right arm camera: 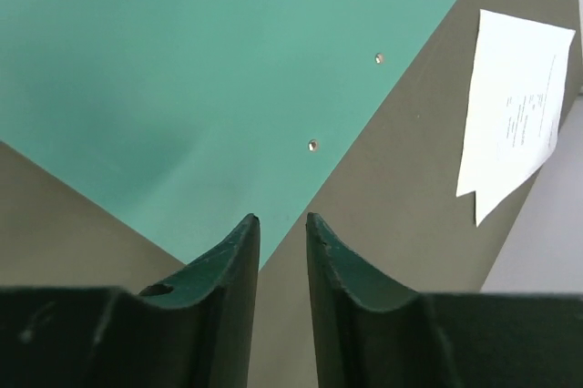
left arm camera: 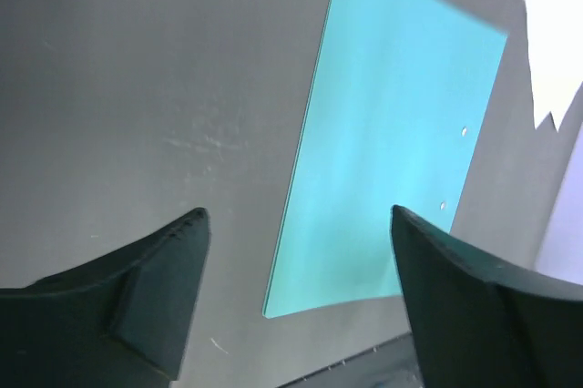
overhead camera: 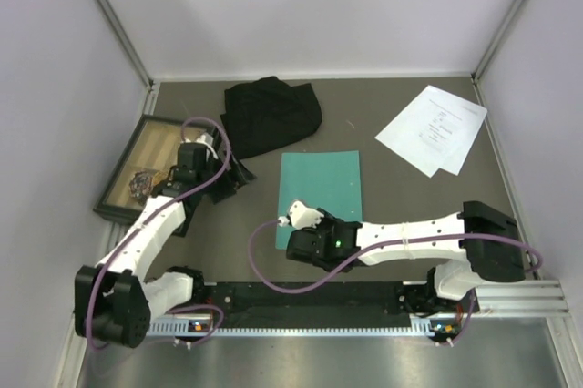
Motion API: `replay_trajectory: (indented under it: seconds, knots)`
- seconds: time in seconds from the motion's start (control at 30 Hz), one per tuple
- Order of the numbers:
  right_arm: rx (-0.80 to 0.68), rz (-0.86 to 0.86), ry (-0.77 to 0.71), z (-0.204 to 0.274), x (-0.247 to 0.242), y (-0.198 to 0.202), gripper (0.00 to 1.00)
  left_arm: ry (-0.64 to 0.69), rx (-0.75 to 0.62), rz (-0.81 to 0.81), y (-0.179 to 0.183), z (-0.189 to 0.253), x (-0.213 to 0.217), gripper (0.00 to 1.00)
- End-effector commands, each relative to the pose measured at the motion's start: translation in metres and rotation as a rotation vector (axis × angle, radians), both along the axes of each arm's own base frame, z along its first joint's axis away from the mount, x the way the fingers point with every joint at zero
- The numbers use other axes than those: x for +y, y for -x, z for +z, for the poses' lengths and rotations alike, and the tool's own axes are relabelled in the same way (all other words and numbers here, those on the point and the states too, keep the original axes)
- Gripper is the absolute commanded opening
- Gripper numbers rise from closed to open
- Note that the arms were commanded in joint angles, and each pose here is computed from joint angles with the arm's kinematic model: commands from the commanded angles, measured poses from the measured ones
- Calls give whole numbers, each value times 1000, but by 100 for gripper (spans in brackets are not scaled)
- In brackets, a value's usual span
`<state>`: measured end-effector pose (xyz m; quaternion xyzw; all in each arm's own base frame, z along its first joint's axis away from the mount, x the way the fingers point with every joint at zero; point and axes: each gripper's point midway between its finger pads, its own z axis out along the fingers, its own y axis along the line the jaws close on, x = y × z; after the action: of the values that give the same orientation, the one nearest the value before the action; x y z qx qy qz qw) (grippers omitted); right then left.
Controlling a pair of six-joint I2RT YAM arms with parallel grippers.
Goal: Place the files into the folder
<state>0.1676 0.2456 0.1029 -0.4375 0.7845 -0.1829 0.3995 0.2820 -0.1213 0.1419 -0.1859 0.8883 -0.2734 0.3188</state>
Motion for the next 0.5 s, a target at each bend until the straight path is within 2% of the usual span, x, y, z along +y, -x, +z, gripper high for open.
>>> replay_trajectory:
  seconds: [0.0, 0.07, 0.13, 0.17, 0.2, 0.23, 0.33, 0.47]
  knots:
    - [90, -15, -17, -8, -8, 12, 35, 162, 21, -107, 1, -16, -38, 82]
    - [98, -91, -36, -7, -22, 1, 51, 150, 51, -145, 8, -29, -51, 81]
    - [153, -235, -144, -6, -36, -17, 58, 142, 73, -189, 12, -40, -67, 80]
    - [171, -281, -193, -6, -40, -23, 69, 135, 84, -196, 13, -45, -70, 80]
    - [228, -317, -251, -10, -41, -23, 72, 131, 97, -211, 17, -50, -76, 81]
    - [233, -392, -333, -7, -48, -39, 74, 131, 94, -214, 16, -51, -78, 82]
    - [310, -442, -478, -12, -46, -52, 84, 108, 116, -224, 19, -61, -81, 86]
    - [440, -542, -659, -31, -56, -75, 84, 76, 125, -233, 25, -70, -80, 86]
